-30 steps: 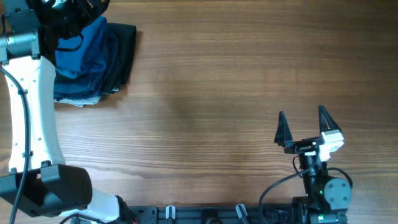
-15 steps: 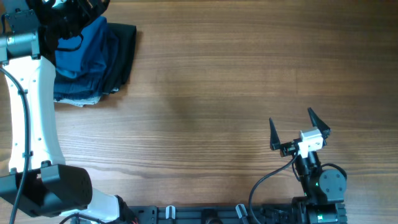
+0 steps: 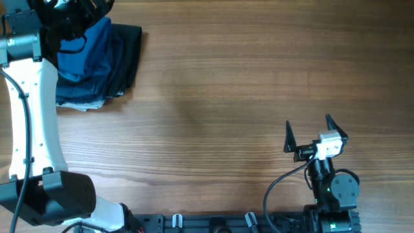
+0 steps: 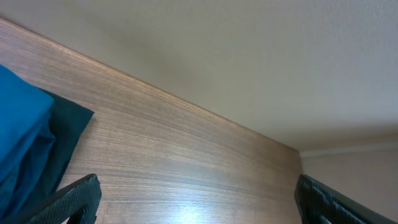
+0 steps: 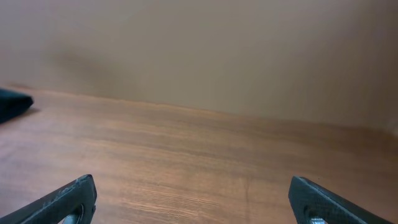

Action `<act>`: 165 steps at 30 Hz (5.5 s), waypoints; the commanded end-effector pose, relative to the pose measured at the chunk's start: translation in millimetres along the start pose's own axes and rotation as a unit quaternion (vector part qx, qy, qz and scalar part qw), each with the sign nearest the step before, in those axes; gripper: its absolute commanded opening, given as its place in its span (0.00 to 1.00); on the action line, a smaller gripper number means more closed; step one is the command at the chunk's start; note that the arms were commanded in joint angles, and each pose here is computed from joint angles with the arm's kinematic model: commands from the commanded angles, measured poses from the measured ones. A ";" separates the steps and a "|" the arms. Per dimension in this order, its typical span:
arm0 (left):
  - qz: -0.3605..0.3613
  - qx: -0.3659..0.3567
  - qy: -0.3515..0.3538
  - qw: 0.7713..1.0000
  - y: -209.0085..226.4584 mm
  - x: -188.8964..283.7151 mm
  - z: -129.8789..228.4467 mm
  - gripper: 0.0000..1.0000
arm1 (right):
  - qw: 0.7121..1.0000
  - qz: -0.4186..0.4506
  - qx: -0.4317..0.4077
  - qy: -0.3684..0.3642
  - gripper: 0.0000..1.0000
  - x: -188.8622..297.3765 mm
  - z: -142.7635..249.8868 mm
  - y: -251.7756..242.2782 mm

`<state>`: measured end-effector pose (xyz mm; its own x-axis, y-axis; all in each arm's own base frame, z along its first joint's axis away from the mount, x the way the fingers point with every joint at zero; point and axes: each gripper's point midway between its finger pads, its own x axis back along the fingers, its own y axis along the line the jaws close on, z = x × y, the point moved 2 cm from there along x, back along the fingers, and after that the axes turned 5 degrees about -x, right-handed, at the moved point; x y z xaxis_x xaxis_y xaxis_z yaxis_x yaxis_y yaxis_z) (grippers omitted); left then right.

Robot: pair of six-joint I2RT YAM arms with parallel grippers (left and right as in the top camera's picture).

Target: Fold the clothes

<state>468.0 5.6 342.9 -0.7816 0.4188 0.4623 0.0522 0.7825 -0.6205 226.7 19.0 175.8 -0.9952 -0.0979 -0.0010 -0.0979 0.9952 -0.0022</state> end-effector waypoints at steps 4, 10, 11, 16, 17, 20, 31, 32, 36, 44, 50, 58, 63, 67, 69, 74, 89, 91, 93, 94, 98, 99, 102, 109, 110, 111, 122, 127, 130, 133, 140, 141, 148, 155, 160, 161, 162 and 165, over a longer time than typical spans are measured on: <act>0.005 0.002 0.005 1.000 -0.2 -2.9 1.7 1.00 | 0.997 0.051 -0.060 -0.008 1.00 1.7 -1.3 -18.8; 0.005 0.002 0.005 1.000 -0.2 -2.9 1.7 1.00 | 0.997 0.057 -0.058 -0.007 1.00 2.1 -0.8 -22.6; 0.005 0.002 0.005 1.000 -0.2 -2.9 1.7 1.00 | 0.997 0.057 -0.058 -0.007 1.00 2.1 -0.8 -22.6; 0.005 0.002 0.005 1.000 -0.2 -2.9 1.7 1.00 | 0.997 0.057 -0.058 -0.007 1.00 2.2 -0.8 -22.8; 0.005 0.002 0.005 1.000 -0.2 -2.9 1.7 1.00 | 0.997 0.057 -0.058 -0.007 1.00 2.2 -0.8 -22.9; 0.005 0.002 0.005 1.000 -0.2 -2.9 1.7 1.00 | 0.997 0.057 -0.058 -0.007 1.00 2.2 -0.9 -22.9; 0.005 0.002 0.005 1.000 -0.2 -2.9 1.7 1.00 | 0.997 0.057 -0.058 -0.007 1.00 2.2 -0.9 -22.9; 0.005 0.002 0.005 1.000 -0.2 -2.9 1.7 1.00 | 0.997 0.057 -0.058 -0.007 1.00 2.2 -0.9 -22.9; 0.005 0.002 0.005 1.000 -0.2 -2.9 1.7 1.00 | 0.997 0.057 -0.058 -0.007 1.00 2.2 -0.9 -22.9; 0.005 0.002 0.005 1.000 -0.2 -2.9 1.6 1.00 | 0.997 0.057 -0.058 -0.006 1.00 2.1 -0.7 -22.8; 0.009 0.003 0.023 1.000 -19.4 10.2 15.4 1.00 | 0.997 0.057 -0.058 -0.006 1.00 2.1 -0.7 -22.8; 0.088 -0.077 -0.005 0.993 -126.6 86.2 42.1 1.00 | 0.997 0.057 -0.058 -0.006 1.00 2.1 -0.7 -22.9; 0.147 -0.138 -0.037 0.979 -181.8 148.3 72.0 1.00 | 0.997 0.057 -0.058 -0.006 1.00 2.1 -0.7 -22.9; 0.158 -0.151 -0.065 0.974 -180.0 190.4 102.8 1.00 | 0.997 0.057 -0.058 -0.006 1.00 2.1 -0.7 -22.9; 0.147 -0.153 -0.085 0.974 -167.9 200.7 117.4 1.00 | 0.997 0.057 -0.058 -0.006 1.00 2.1 -0.7 -22.9; 0.109 -0.146 -0.114 0.977 -122.0 202.7 161.7 1.00 | 0.997 0.057 -0.058 -0.006 1.00 2.1 -0.7 -22.8; -0.054 -0.110 -0.183 0.976 30.1 136.0 246.9 1.00 | 0.997 0.057 -0.058 -0.006 1.00 2.1 -0.7 -22.9; -0.041 -0.118 -0.210 0.970 35.3 128.7 248.3 1.00 | 0.997 0.057 -0.058 -0.007 1.00 2.1 -0.8 -22.8; -0.026 -0.125 -0.237 0.963 38.1 123.3 248.6 1.00 | 0.997 0.057 -0.058 -0.006 1.00 2.1 -0.7 -22.8; -0.020 -0.129 -0.249 0.960 39.4 121.2 248.9 1.00 | 0.997 0.057 -0.058 -0.006 1.00 2.1 -0.7 -22.9; -0.014 -0.134 -0.284 0.949 45.8 117.6 247.8 1.00 | 0.997 0.057 -0.058 -0.006 1.00 2.1 -0.7 -22.8; -0.019 -0.133 -0.292 0.947 48.4 117.6 247.1 1.00 | 0.997 0.057 -0.058 -0.006 1.00 2.1 -0.7 -22.8; -0.034 -0.128 -0.305 0.943 56.3 117.5 247.3 1.00 | 0.997 0.057 -0.058 -0.006 1.00 2.1 -0.7 -22.9; -0.054 -0.122 -0.317 0.939 71.4 114.2 253.8 1.00 | 0.997 0.057 -0.058 -0.006 1.00 2.1 -0.7 -22.9; -0.055 -0.121 -0.319 0.938 72.8 114.0 254.3 1.00 | 0.997 0.057 -0.058 -0.007 1.00 2.1 -0.8 -22.8; -0.055 -0.121 -0.322 0.937 73.6 113.9 254.5 1.00 | 0.997 0.057 -0.058 -0.006 1.00 2.1 -0.7 -22.8; -0.070 -0.136 -0.315 0.937 84.4 105.8 262.5 1.00 | 0.997 0.057 -0.058 -0.006 1.00 2.1 -0.7 -22.8; -0.096 -0.191 -0.295 0.931 89.1 102.4 267.6 1.00 | 0.997 0.057 -0.058 -0.007 1.00 2.1 -0.8 -22.9; -0.110 -0.232 -0.277 0.926 91.6 99.3 272.2 1.00 | 0.997 0.057 -0.058 -0.006 1.00 2.1 -0.7 -22.9; -0.116 -0.300 -0.263 0.909 88.6 97.3 274.8 1.00 | 0.997 0.057 -0.058 -0.006 1.00 2.1 -0.7 -22.9; -0.136 -0.372 -0.253 0.883 88.3 97.2 275.0 1.00 | 0.997 0.057 -0.058 -0.006 1.00 2.1 -0.7 -22.9; -0.136 -0.372 -0.253 0.883 88.2 97.2 275.0 1.00 | 0.997 0.057 -0.058 -0.006 1.00 2.1 -0.7 -22.9; -0.135 -0.369 -0.253 0.884 88.3 97.2 274.9 1.00 | 0.997 0.057 -0.058 -0.006 1.00 2.1 -0.7 -22.9; -0.135 -0.369 -0.253 0.884 88.3 97.1 275.0 1.00 | 0.997 0.057 -0.058 -0.007 1.00 2.1 -0.8 -22.9; -0.135 -0.369 -0.253 0.884 88.3 97.1 275.0 1.00 | 0.997 0.057 -0.058 -0.007 1.00 2.1 -0.8 -22.9; -0.135 -0.369 -0.253 0.884 88.3 97.1 275.0 1.00 | 0.997 0.057 -0.058 -0.006 1.00 2.1 -0.7 -22.8; -0.135 -0.369 -0.253 0.884 88.3 97.2 274.9 1.00 | 0.997 0.057 -0.058 -0.006 1.00 2.1 -0.7 -22.8; -0.135 -0.369 -0.253 0.884 88.4 97.0 275.0 1.00 | 0.997 0.057 -0.058 -0.006 1.00 2.1 -0.7 -22.9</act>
<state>226.0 -10.2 160.3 -0.9960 0.0479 0.0749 0.0566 0.9913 0.1185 227.4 -0.6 174.3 -1.0000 -0.0019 0.0051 -0.0014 0.9951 0.0988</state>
